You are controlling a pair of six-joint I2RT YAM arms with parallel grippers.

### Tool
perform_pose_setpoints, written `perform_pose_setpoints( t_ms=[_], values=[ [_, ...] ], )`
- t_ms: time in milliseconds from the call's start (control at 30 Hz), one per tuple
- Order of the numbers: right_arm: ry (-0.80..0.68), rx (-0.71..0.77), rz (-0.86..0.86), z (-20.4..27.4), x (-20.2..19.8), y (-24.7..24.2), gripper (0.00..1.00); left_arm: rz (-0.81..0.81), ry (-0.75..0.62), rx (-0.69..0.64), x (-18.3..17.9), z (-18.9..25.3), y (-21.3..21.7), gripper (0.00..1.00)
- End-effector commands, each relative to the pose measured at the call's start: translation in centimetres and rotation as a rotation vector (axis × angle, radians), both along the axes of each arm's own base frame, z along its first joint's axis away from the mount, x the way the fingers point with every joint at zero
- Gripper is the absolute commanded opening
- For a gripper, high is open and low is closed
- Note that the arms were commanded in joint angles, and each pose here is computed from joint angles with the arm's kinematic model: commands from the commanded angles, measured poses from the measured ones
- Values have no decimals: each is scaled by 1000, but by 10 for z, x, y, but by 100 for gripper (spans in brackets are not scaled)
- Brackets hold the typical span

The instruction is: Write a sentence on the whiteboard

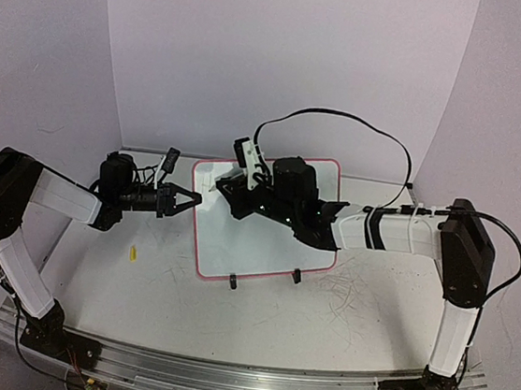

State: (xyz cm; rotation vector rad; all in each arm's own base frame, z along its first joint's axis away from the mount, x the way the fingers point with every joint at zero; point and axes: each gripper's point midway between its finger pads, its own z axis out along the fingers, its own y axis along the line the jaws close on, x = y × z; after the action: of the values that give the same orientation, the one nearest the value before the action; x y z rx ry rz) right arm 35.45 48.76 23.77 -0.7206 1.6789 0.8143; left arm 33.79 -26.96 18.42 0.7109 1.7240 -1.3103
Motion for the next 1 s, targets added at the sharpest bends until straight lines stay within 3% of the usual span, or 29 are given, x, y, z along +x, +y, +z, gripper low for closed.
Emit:
perform_pose_setpoints(
  t_ms=[0, 433, 967],
  values=[
    [7, 5, -51, 6, 4, -14, 0, 20, -115, 15, 7, 16, -1, 0],
    [-27, 124, 5, 58, -13, -21, 0, 21, -112, 16, 8, 14, -1, 0],
    [-15, 126, 7, 47, 5, -12, 0, 21, -115, 15, 8, 17, -1, 0]
  ],
)
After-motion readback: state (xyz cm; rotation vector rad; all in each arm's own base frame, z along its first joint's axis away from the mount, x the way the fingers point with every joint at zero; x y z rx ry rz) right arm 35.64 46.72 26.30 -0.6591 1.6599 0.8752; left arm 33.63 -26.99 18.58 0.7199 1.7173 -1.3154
